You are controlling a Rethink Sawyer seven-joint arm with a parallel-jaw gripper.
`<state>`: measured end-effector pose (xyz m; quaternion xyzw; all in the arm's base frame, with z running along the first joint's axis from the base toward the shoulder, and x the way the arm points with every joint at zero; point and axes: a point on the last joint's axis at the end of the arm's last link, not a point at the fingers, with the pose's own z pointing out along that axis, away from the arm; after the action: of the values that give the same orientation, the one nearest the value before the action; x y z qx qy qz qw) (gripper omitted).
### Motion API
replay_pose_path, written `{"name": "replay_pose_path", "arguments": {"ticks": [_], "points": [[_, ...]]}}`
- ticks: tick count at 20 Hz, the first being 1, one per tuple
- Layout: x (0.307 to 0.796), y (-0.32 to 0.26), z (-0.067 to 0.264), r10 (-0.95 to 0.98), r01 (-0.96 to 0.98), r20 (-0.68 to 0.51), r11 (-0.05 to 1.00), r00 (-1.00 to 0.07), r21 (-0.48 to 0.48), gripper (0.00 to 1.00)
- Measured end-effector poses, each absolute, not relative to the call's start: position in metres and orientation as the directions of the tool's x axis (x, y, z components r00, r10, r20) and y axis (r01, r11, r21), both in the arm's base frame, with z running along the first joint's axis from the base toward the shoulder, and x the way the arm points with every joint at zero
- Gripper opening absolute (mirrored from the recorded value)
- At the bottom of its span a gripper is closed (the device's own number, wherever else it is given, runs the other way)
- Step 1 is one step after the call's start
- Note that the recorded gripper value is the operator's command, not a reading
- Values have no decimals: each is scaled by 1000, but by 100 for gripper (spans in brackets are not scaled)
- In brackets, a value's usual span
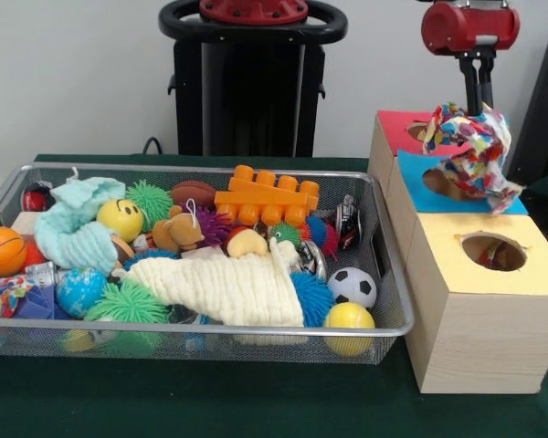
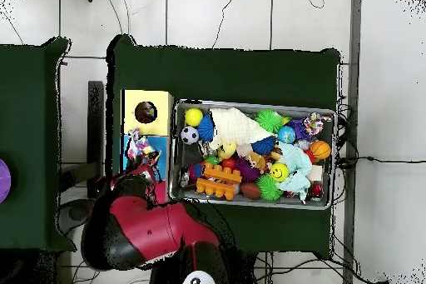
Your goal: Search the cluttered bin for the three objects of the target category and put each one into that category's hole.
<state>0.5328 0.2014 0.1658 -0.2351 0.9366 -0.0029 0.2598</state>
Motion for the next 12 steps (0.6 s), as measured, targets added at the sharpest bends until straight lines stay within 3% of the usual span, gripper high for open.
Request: {"name": "replay_pose_path", "arguments": {"ticks": [12], "points": [[550, 186, 179, -374, -337, -511, 927, -774, -167, 0]]}}
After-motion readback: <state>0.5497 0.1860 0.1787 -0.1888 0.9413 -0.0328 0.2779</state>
